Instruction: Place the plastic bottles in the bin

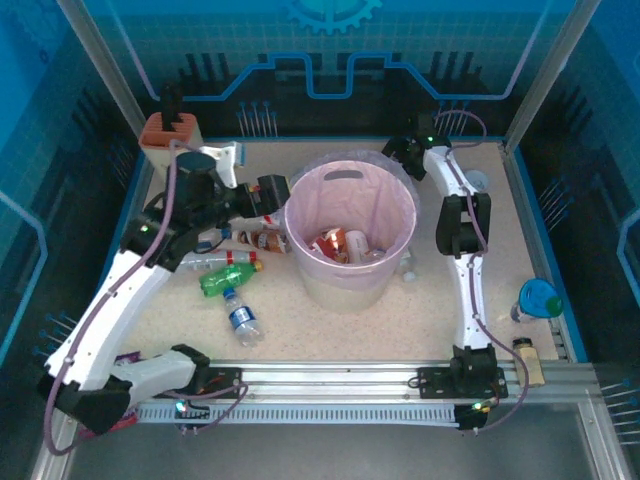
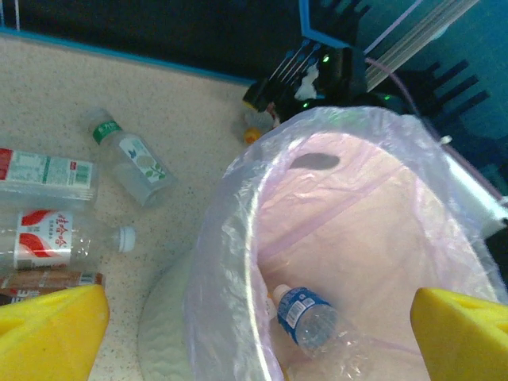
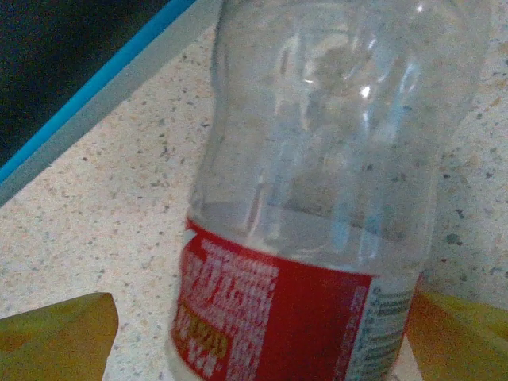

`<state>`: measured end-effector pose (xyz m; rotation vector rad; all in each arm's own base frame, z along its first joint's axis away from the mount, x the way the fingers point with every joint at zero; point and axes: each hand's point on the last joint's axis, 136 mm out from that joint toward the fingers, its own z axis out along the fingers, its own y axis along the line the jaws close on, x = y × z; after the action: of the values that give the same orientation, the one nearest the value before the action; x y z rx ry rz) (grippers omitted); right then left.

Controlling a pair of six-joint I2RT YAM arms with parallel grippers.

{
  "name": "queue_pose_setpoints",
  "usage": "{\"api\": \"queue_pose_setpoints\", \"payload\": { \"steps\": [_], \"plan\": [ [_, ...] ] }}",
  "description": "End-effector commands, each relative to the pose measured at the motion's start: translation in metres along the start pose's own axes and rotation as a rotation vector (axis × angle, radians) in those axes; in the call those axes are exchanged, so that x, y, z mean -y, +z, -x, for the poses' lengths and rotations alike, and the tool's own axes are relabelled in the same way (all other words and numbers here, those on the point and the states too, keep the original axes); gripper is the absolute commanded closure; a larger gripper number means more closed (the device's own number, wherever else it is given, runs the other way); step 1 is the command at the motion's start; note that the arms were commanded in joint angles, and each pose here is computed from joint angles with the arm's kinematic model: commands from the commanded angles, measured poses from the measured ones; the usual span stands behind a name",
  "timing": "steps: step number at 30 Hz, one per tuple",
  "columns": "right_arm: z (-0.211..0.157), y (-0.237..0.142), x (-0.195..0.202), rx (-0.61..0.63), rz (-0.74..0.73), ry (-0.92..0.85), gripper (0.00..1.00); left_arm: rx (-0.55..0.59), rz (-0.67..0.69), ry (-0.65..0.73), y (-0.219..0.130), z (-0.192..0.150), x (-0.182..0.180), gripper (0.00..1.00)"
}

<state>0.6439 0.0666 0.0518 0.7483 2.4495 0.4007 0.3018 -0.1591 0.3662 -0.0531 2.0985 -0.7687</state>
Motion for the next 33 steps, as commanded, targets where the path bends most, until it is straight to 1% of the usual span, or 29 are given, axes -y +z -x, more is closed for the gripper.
{"api": "queue_pose_setpoints", "payload": {
  "steps": [1,6,8,11,14,16,18,19,23,25,27,31,33],
  "plan": [
    [0.000,-0.001,0.012,-0.007,-0.054,0.017,0.15,0.011,0.051,0.020,-0.019,-0.001,-0.008,0.01],
    [0.001,-0.003,0.020,-0.009,-0.078,0.011,0.30,0.049,0.050,0.016,-0.024,0.003,-0.009,0.02],
    [0.003,-0.010,0.022,0.001,-0.089,-0.002,0.35,0.051,0.047,0.014,-0.024,0.003,-0.008,0.02],
    [0.011,-0.023,0.025,0.023,-0.084,-0.014,0.39,0.049,0.045,0.011,-0.022,0.003,-0.008,0.02],
    [0.021,-0.042,0.028,0.051,-0.080,-0.031,0.41,0.046,0.038,0.006,-0.018,0.002,-0.008,0.01],
    [0.028,-0.060,0.031,0.076,-0.083,-0.047,0.40,0.035,-0.026,-0.004,-0.014,-0.001,0.001,0.01],
    [0.035,-0.084,0.032,0.104,-0.066,-0.064,0.41,0.025,-0.109,-0.030,-0.008,-0.004,0.012,0.01],
    [0.040,-0.101,0.031,0.125,-0.049,-0.070,0.41,0.015,-0.122,-0.036,-0.005,-0.005,0.014,0.01],
    [0.043,-0.158,0.028,0.158,-0.001,-0.120,0.44,-0.037,-0.057,-0.050,0.012,-0.012,0.001,0.02],
    [0.043,-0.188,0.027,0.173,0.021,-0.149,0.45,-0.059,-0.081,-0.070,0.020,-0.018,0.002,0.02],
    [0.041,-0.225,0.022,0.207,0.056,-0.175,0.45,-0.076,-0.113,-0.100,0.028,-0.022,0.005,0.03],
    [0.037,-0.297,0.005,0.264,0.147,-0.223,0.48,-0.116,-0.077,-0.099,0.041,-0.034,-0.001,0.03],
    [0.028,-0.336,-0.009,0.282,0.206,-0.266,0.48,-0.133,-0.066,-0.096,0.046,-0.040,-0.003,0.04]
  ]
}}
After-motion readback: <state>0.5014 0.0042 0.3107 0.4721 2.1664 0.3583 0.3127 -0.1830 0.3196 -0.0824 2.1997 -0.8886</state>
